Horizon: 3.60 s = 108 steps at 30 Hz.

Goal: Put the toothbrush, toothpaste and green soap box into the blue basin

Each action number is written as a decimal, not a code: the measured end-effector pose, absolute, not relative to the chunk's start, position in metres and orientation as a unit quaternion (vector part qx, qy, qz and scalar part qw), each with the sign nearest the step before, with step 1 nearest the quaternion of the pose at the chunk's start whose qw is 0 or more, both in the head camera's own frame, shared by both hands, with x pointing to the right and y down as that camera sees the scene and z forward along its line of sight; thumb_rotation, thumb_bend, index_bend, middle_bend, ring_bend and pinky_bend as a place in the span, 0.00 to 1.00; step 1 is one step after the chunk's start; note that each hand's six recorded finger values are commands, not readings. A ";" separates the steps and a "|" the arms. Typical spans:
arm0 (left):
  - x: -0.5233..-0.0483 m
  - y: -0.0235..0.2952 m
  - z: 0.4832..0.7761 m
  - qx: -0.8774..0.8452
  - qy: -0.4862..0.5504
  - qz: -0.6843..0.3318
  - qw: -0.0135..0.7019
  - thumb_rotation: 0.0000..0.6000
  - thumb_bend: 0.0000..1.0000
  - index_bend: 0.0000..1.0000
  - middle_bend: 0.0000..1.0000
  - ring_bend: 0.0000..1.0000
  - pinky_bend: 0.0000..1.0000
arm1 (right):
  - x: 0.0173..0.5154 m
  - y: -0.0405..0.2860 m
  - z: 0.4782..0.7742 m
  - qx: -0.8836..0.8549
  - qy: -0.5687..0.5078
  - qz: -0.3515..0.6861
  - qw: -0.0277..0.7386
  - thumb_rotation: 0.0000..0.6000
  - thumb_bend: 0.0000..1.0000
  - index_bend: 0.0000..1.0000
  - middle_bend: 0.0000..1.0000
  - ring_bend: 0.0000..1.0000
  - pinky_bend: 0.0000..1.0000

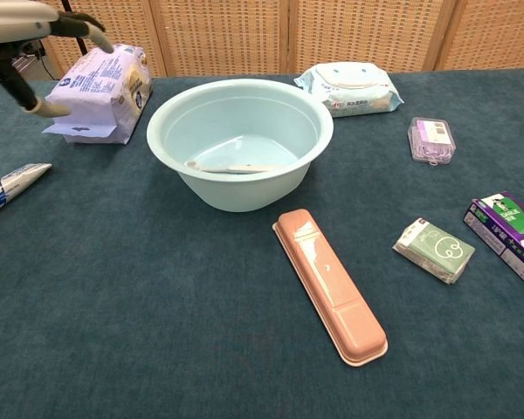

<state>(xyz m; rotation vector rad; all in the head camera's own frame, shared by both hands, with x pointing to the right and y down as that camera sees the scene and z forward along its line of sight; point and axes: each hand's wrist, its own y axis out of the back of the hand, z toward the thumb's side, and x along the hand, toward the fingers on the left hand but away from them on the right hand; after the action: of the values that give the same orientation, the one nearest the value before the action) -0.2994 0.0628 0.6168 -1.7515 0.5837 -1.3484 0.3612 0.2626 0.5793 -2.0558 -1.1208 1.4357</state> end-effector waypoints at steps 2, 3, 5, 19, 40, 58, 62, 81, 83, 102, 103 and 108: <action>-0.320 0.070 0.613 -0.693 0.228 -0.552 0.403 1.00 0.28 0.15 0.00 0.00 0.00 | 0.358 0.264 0.579 -0.735 -0.396 0.512 0.201 1.00 0.05 0.05 0.00 0.00 0.08; -0.336 0.078 0.612 -0.690 0.224 -0.565 0.392 1.00 0.28 0.15 0.00 0.00 0.00 | 0.356 0.265 0.579 -0.736 -0.393 0.512 0.204 1.00 0.05 0.05 0.00 0.00 0.08; -0.354 0.091 0.612 -0.688 0.215 -0.580 0.379 1.00 0.28 0.15 0.00 0.00 0.00 | 0.354 0.267 0.578 -0.736 -0.391 0.512 0.208 1.00 0.05 0.05 0.00 0.00 0.08; -0.444 0.119 0.608 -0.651 0.165 -0.649 0.358 1.00 0.29 0.15 0.00 0.00 0.00 | 0.348 0.270 0.577 -0.737 -0.386 0.511 0.215 1.00 0.05 0.05 0.00 0.00 0.08; -0.492 0.159 0.619 -0.634 0.049 -0.725 0.265 1.00 0.31 0.02 0.00 0.00 0.00 | 0.346 0.271 0.576 -0.739 -0.387 0.508 0.215 1.00 0.05 0.05 0.00 0.00 0.08; -0.497 0.176 0.643 -0.624 -0.008 -0.743 0.244 1.00 0.31 0.04 0.00 0.00 0.00 | 0.346 0.270 0.574 -0.739 -0.390 0.506 0.214 1.00 0.05 0.05 0.00 0.00 0.08; -0.495 0.180 0.652 -0.622 -0.015 -0.745 0.240 1.00 0.31 0.04 0.00 0.00 0.00 | 0.347 0.270 0.574 -0.737 -0.392 0.507 0.215 1.00 0.05 0.05 0.00 0.00 0.08; -0.454 0.175 0.677 -0.642 -0.013 -0.721 0.260 1.00 0.32 0.04 0.00 0.00 0.00 | 0.348 0.269 0.573 -0.738 -0.396 0.504 0.214 1.00 0.05 0.05 0.00 0.00 0.08; -0.448 0.172 0.678 -0.646 -0.007 -0.716 0.264 1.00 0.32 0.04 0.00 0.00 0.00 | 0.347 0.269 0.573 -0.738 -0.396 0.503 0.214 1.00 0.05 0.05 0.00 0.00 0.08; -0.380 0.160 0.693 -0.688 0.027 -0.661 0.299 1.00 0.32 0.04 0.00 0.00 0.00 | 0.348 0.268 0.570 -0.739 -0.400 0.499 0.213 1.00 0.05 0.05 0.00 0.00 0.08; -0.377 0.160 0.692 -0.690 0.029 -0.659 0.299 1.00 0.32 0.04 0.00 0.00 0.00 | 0.348 0.267 0.570 -0.738 -0.401 0.498 0.213 1.00 0.05 0.05 0.00 0.00 0.08; -0.373 0.160 0.681 -0.699 0.046 -0.649 0.296 1.00 0.32 0.06 0.00 0.00 0.00 | 0.351 0.265 0.568 -0.736 -0.408 0.497 0.212 1.00 0.05 0.05 0.00 0.00 0.08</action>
<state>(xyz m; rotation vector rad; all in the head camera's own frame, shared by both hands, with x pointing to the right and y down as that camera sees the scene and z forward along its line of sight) -0.3726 0.1601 0.6815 -1.8600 0.1223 -1.7269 0.3509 0.2652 0.5684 -2.0439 -1.1320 1.3797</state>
